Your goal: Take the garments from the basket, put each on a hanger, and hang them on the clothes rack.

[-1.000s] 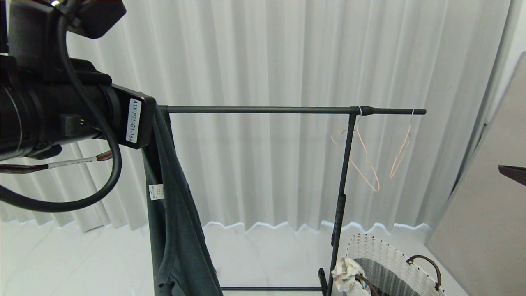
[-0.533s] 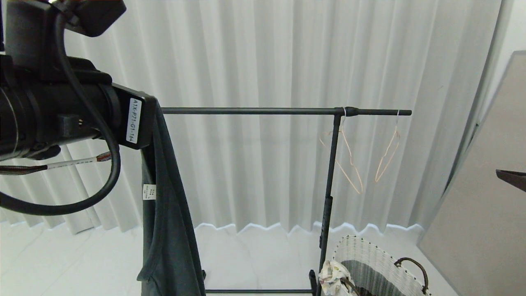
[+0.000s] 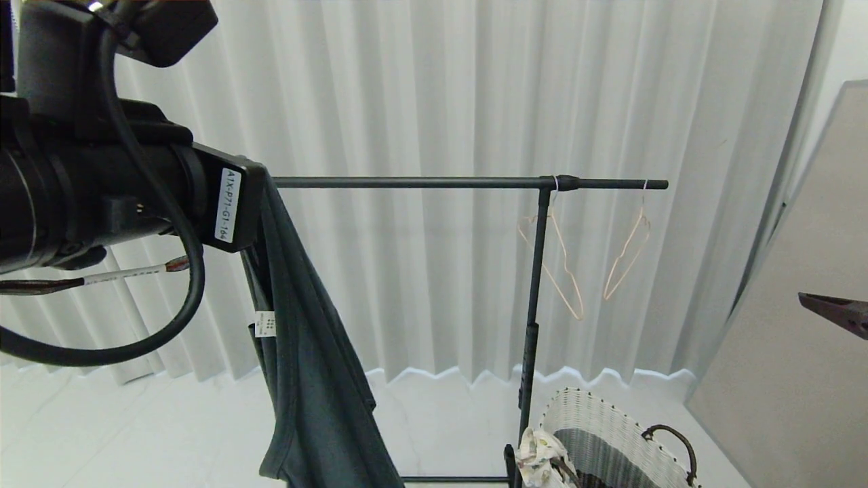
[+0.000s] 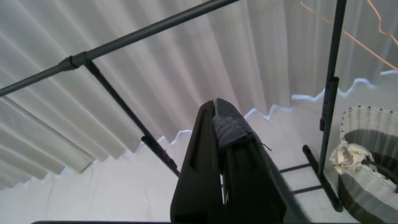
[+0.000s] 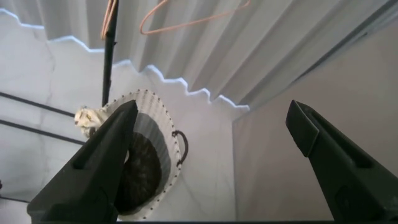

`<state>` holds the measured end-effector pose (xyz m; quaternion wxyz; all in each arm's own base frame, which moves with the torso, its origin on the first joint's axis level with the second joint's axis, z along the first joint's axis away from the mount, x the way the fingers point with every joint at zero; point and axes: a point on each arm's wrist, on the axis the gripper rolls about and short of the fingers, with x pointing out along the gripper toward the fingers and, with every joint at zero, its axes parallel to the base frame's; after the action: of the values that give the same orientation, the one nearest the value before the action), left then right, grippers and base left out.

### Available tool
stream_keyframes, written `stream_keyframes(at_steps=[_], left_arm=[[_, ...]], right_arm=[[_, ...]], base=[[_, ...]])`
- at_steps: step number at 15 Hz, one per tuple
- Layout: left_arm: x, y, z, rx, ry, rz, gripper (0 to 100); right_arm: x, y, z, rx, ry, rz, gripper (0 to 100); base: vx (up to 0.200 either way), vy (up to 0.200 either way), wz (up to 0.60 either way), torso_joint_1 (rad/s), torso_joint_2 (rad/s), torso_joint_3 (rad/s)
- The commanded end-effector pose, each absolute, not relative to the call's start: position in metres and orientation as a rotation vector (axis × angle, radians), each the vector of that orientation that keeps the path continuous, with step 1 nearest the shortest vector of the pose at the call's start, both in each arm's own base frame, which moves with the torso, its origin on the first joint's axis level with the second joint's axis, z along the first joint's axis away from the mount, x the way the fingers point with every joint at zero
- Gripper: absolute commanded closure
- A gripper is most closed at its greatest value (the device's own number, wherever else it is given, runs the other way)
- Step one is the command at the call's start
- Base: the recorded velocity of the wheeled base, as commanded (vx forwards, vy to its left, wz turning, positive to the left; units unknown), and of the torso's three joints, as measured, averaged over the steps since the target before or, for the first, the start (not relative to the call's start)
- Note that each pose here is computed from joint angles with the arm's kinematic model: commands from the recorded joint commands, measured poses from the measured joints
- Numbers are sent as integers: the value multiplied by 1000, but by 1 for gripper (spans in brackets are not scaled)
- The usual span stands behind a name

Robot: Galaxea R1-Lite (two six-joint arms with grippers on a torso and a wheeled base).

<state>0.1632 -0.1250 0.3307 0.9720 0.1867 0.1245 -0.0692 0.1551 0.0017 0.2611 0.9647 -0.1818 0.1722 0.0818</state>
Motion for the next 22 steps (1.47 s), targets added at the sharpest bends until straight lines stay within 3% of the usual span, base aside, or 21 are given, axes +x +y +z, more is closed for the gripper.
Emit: stream_keyframes(at_steps=[1, 9, 16, 22], left_arm=[[164, -125, 330, 378, 252, -139, 100], [164, -126, 330, 379, 255, -139, 100], [161, -129, 330, 381, 248, -157, 100], [161, -129, 330, 379, 250, -157, 100]], right_arm=[[159, 3, 259, -370, 354, 174, 0], [162, 3, 257, -365, 364, 172, 0], [165, 2, 256, -362, 377, 170, 0], [182, 0, 253, -329, 367, 151, 0]], base=[[200, 200, 0, 2, 2, 7], [200, 200, 0, 0, 0, 2], [0, 0, 0, 0, 0, 0], [200, 0, 0, 1, 0, 0]])
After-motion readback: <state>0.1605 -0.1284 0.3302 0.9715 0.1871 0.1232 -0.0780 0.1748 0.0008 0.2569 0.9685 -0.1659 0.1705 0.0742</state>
